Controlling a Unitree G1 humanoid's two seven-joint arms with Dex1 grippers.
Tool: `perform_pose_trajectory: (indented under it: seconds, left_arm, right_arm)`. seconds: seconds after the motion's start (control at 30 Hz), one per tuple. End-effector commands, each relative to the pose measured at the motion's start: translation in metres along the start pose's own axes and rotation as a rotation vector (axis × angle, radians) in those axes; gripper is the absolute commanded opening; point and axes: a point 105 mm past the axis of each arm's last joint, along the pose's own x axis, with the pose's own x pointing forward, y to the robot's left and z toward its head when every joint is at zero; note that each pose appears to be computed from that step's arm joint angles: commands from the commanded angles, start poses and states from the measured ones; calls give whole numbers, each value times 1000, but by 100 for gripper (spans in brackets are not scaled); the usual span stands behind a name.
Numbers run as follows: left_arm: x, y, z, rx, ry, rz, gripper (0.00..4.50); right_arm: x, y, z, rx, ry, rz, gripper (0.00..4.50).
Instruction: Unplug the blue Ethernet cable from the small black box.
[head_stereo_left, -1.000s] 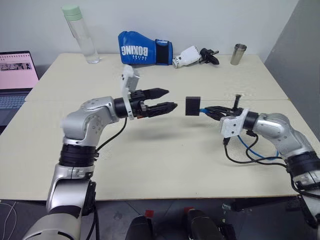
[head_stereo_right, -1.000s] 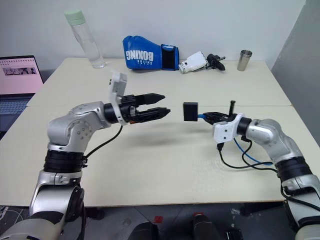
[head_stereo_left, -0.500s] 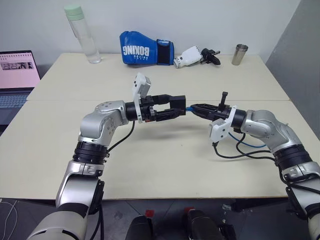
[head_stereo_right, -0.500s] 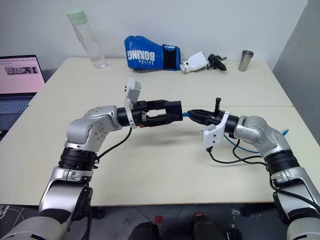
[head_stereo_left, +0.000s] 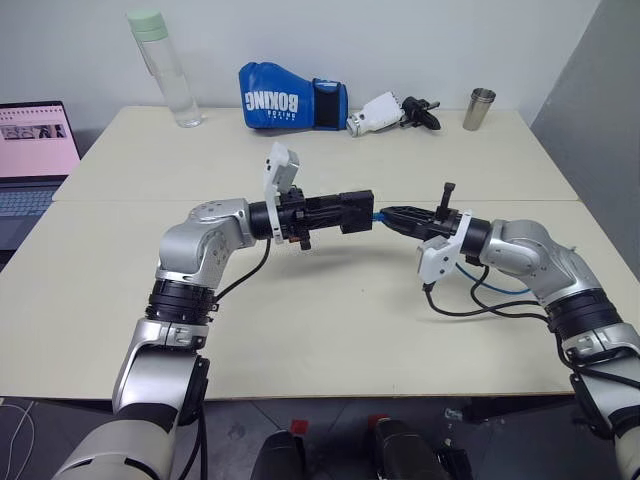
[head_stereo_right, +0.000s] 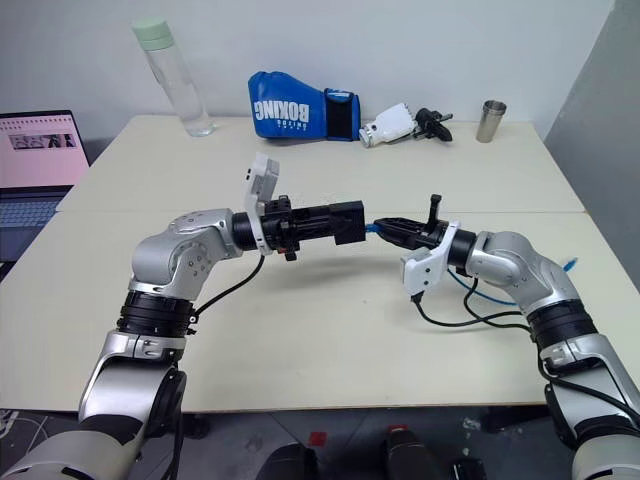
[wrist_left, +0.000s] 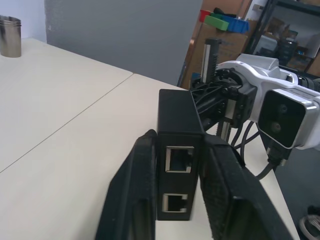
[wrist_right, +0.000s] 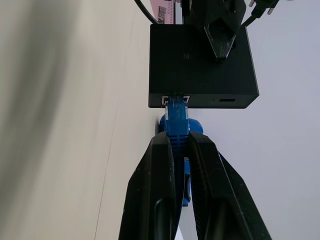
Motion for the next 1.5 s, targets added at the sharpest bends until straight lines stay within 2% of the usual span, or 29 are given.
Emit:
perform_pose_trajectory:
  seconds: [0.03, 0.13, 0.2, 0.3, 0.47, 0.57, 0.67, 0.77, 0.93, 1.07, 1.4, 1.5]
  left_arm:
    - [4, -5, 17, 62, -26, -36, 79]
    - [6, -1, 19, 72, -26, -12, 79]
    - [5, -2, 23, 78, -27, -27, 79]
    - [3, -2, 24, 85, -22, -48, 79]
    - [0, -7, 28, 111, -19, -95, 79]
    - [-1, -13, 30, 112, -21, -133, 79]
    - [-2, -14, 31, 116, -22, -147, 79]
    - [-1, -15, 33, 118, -24, -154, 79]
    - [0, -17, 37, 126, -28, -176, 79]
    - [2, -20, 39, 129, -27, -193, 79]
    - [0, -21, 39, 128, -20, -201, 79]
    - [0, -22, 39, 124, -22, -204, 79]
  right_arm:
    - [3, -34, 8, -53, -35, -87, 14]
    - [4, -34, 12, -31, -59, -74, 14]
    - [1, -21, 18, 179, -78, 47, 83]
    - [-6, -22, 26, 368, -113, 153, 145]
    - [-21, -48, 25, 692, -107, 215, 235]
    - [-28, -67, 16, 984, -96, 198, 313]
    - [-31, -73, 12, 1219, -103, 237, 377]
    - [-30, -73, 12, 1338, -104, 256, 445]
    - [-24, -62, 21, 1528, -135, 355, 449]
    - [-13, -55, 17, 1519, -126, 344, 449]
    - [-10, -55, 13, 1534, -136, 332, 449]
    - [-9, -55, 12, 1542, -138, 323, 407]
